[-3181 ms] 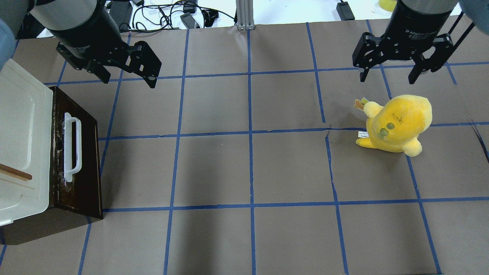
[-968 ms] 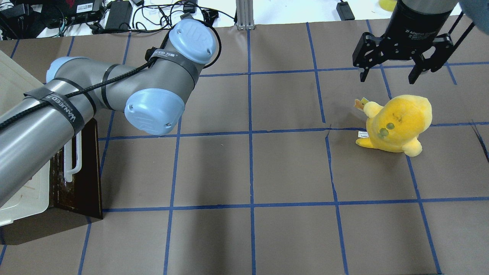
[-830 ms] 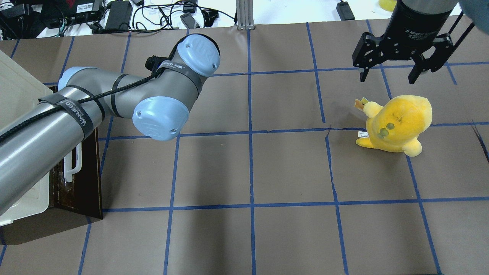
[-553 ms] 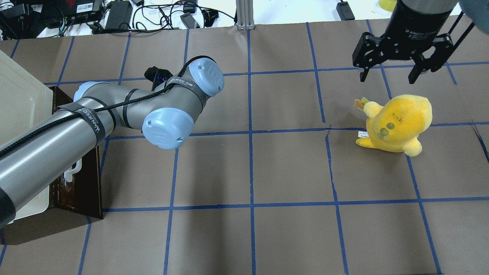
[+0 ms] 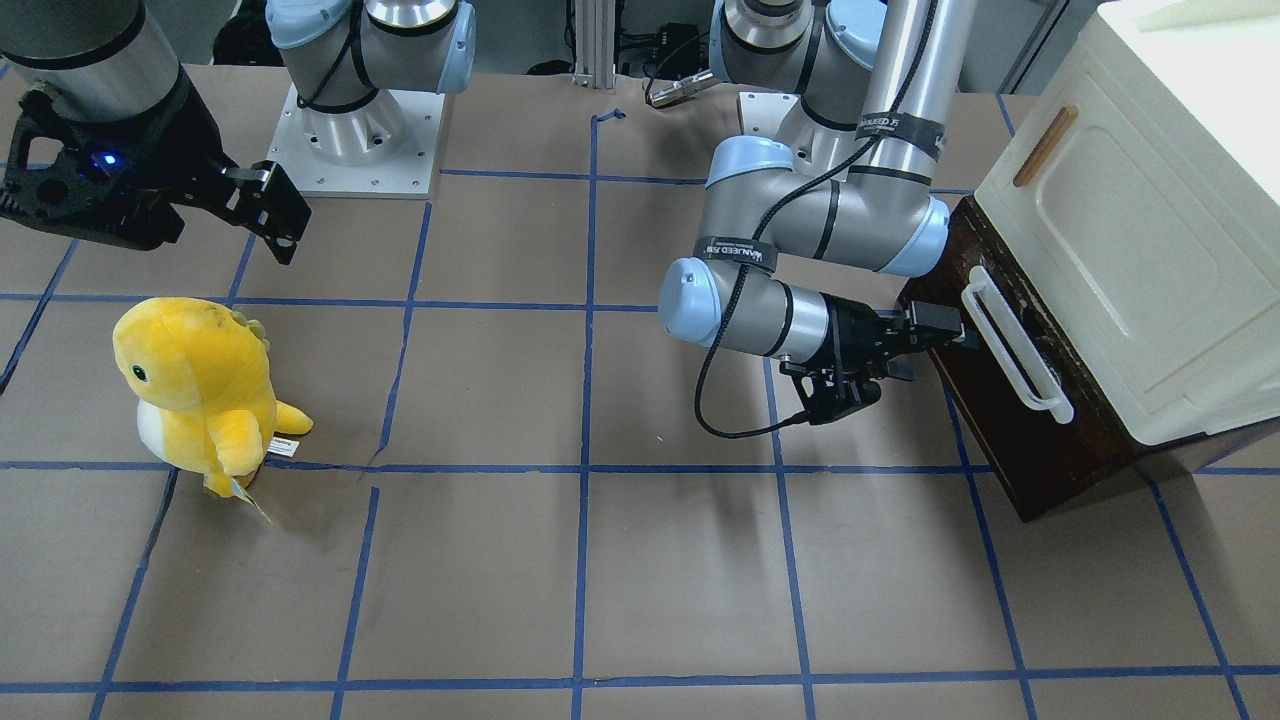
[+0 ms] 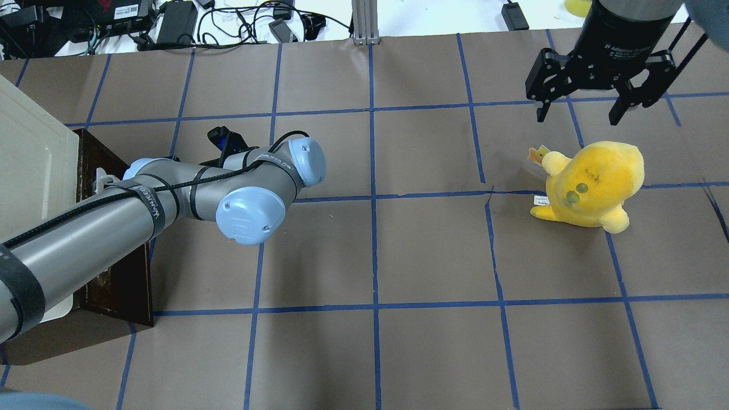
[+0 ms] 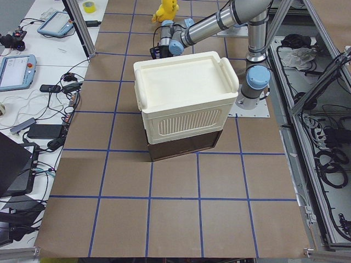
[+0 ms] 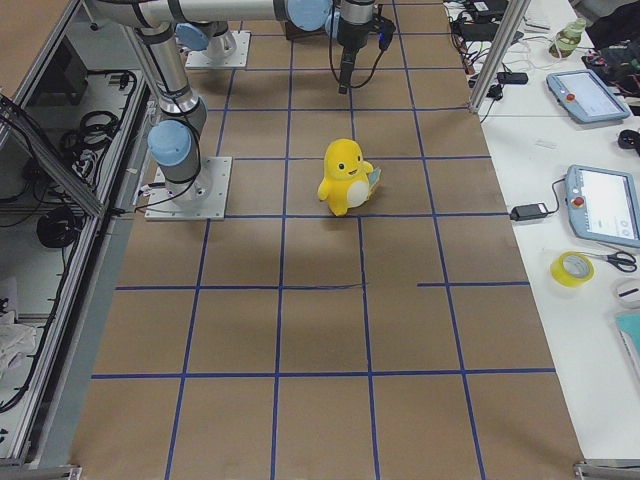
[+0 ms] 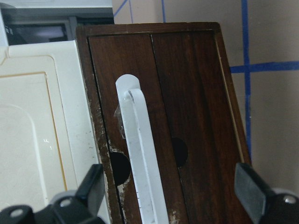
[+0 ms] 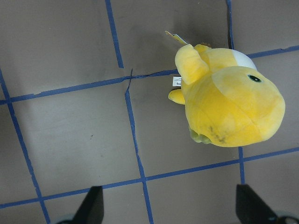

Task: Pull drawer sideways
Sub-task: 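Move the left gripper toward the white bar handle on the wooden drawer, then lower the left gripper around the white handle and close it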

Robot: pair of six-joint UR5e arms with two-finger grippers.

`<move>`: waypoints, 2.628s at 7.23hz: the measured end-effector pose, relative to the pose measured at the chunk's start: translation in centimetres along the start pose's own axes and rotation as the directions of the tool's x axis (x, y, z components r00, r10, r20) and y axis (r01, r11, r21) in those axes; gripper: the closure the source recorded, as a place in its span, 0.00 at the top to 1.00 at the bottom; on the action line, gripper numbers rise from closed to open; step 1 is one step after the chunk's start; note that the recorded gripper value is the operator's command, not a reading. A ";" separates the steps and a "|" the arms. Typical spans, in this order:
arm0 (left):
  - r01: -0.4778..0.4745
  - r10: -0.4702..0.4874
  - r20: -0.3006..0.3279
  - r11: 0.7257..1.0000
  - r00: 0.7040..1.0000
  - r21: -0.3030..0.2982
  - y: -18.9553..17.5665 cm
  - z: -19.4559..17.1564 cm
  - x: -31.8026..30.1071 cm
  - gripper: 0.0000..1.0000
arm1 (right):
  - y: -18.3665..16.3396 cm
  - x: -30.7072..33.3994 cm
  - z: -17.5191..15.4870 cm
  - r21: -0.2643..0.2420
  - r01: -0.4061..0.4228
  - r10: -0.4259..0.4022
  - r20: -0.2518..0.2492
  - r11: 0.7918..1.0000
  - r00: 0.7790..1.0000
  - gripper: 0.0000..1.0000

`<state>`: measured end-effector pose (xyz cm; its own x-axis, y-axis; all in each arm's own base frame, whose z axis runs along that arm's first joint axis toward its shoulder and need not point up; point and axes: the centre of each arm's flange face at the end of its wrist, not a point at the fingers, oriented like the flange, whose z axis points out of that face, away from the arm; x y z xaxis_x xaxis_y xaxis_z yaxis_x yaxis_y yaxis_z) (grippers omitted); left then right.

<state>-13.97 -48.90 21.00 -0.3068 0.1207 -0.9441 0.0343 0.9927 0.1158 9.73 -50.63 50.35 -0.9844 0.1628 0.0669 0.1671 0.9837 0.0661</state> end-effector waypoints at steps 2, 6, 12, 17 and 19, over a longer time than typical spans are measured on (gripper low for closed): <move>-0.035 0.036 0.010 0.997 0.999 -0.066 0.0 3.2 0.3 0.98 | 0.0 0.0 0.0 0.000 0.000 0.000 0.000 1.000 1.000 1.00; -0.006 0.010 0.150 1.000 0.989 -0.023 -0.3 4.7 0.8 0.96 | 0.0 0.0 0.0 0.000 0.000 0.000 0.000 1.000 1.000 1.00; 0.139 -0.132 0.178 0.990 0.975 -0.023 0.1 6.9 1.9 1.00 | 0.0 0.0 0.0 0.000 0.000 0.000 0.000 1.000 1.000 1.00; 0.083 -0.076 0.212 0.996 0.974 -0.024 0.5 7.4 2.1 0.76 | 0.0 0.0 0.0 0.000 0.000 0.000 0.000 1.000 1.000 1.00; 0.070 -0.065 0.229 0.997 0.971 -0.016 0.5 7.6 1.8 0.53 | 0.0 0.0 0.0 0.000 0.000 0.000 0.000 1.000 1.000 1.00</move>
<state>-7.27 -48.15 17.01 -0.0828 0.0538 -0.9951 -0.0027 0.9985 0.0542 9.73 -50.63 50.35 -0.9844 0.1628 0.0669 0.1672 0.9837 0.0660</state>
